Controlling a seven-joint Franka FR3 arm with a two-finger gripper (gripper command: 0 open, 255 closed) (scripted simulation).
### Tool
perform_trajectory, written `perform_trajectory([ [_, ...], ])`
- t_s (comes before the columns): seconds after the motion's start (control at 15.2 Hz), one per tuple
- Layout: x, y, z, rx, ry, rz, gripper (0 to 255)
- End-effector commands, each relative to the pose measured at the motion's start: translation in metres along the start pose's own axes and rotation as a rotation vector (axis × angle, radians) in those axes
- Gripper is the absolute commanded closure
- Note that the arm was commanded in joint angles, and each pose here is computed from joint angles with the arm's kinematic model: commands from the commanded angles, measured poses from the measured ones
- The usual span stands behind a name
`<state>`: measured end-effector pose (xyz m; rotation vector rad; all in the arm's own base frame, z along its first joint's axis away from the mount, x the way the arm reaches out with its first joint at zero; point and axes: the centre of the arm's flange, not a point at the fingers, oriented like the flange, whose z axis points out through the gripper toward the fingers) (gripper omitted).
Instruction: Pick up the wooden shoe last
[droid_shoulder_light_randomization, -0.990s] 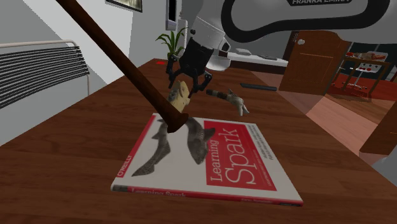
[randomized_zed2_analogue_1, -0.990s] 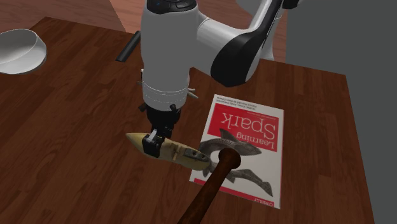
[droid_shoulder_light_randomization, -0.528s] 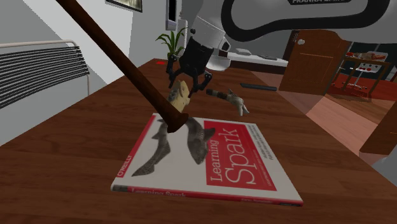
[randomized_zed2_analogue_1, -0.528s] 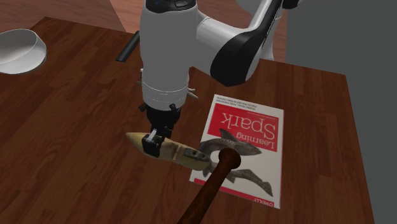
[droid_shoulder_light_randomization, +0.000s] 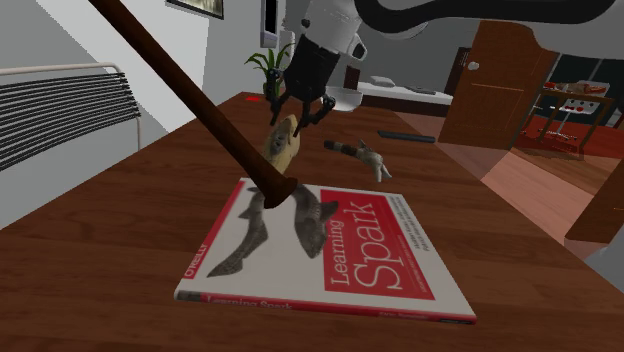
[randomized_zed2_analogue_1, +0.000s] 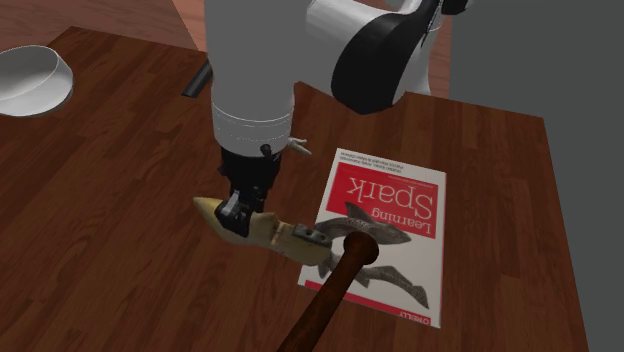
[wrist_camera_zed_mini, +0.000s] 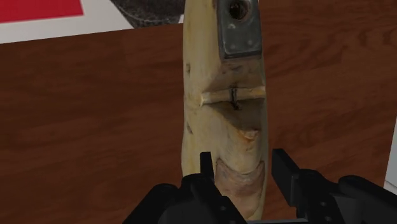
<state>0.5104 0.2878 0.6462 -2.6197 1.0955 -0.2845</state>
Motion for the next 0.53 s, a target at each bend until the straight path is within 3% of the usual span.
perform_trajectory([
  [0.0,0.0,-0.005,-0.011,0.001,0.0,0.0,255],
  [0.46,0.002,-0.014,-0.036,0.001,0.0,0.0,255],
])
